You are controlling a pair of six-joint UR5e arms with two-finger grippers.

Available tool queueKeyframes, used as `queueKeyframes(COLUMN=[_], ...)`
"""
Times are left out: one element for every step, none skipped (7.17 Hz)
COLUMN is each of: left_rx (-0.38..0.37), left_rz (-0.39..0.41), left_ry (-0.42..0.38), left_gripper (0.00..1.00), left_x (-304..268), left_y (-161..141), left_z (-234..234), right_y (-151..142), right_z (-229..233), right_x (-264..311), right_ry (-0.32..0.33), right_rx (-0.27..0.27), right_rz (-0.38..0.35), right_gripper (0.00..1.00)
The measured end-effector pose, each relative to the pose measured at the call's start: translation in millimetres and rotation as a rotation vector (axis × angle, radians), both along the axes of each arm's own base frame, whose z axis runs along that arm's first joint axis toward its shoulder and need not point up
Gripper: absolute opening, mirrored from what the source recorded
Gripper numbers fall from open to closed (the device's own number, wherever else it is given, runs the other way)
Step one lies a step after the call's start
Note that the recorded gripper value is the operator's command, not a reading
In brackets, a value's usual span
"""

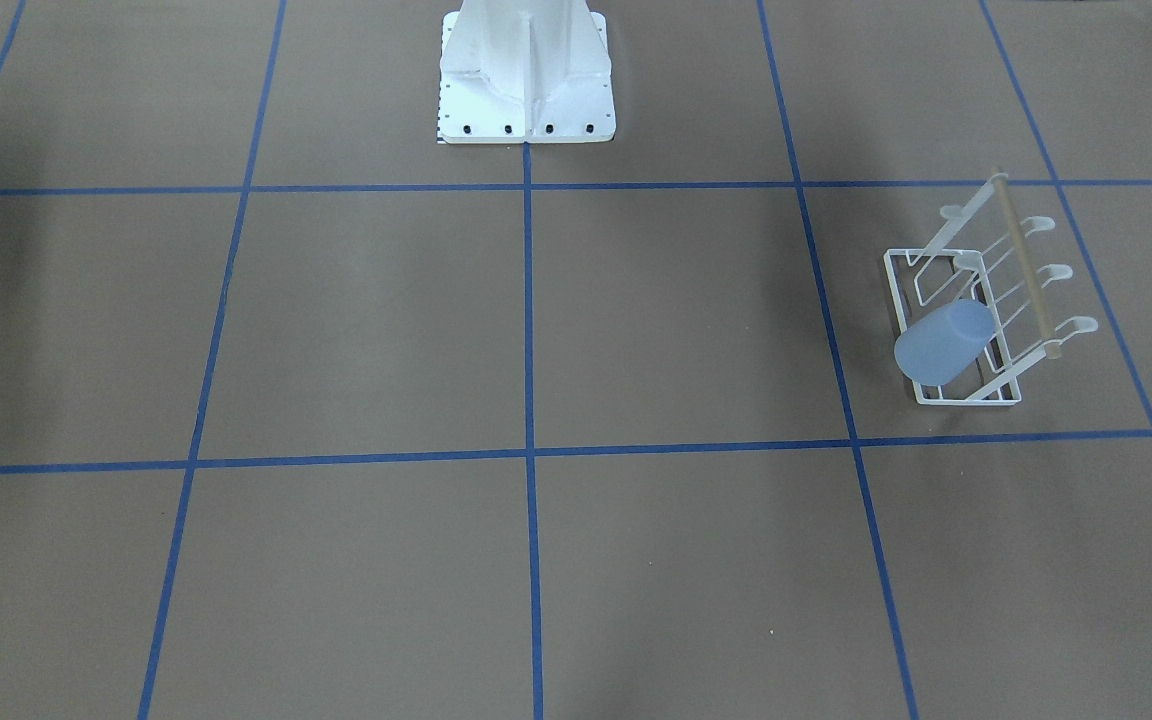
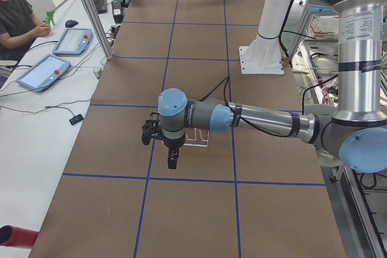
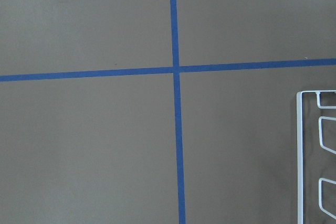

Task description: Hang cup on cup holder

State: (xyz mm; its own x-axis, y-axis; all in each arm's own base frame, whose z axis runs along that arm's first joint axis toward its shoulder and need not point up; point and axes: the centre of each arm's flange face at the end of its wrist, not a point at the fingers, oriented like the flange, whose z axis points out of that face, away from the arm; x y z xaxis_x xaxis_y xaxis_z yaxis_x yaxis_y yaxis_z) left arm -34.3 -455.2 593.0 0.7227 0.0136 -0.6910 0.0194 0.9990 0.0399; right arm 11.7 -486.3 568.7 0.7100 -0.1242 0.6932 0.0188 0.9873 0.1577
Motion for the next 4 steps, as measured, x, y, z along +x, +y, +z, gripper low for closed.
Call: queueKeyframes(left_rx=[-0.02,-0.036,-0.043,-0.043], left_rz=[0.001,0.003,0.004,0.004], left_ry=[0.022,0.033,0.038,0.037], left_gripper=[0.98,0.98,0.98,0.98], left_x=[2,3,3,3], left_y=[1,0,-1,-3], left_z=[5,14,20,20], right_y=[1,1,2,4], right_z=[1,2,4,8], right_x=[0,0,0,1], right_ry=[-0.001,0.001,0.004,0.007], right_rx=[-0.002,-0.005,-0.009,-0.018], right_rz=[0.0,0.0,0.0,-0.001], right_gripper=[1.0,1.0,1.0,1.0])
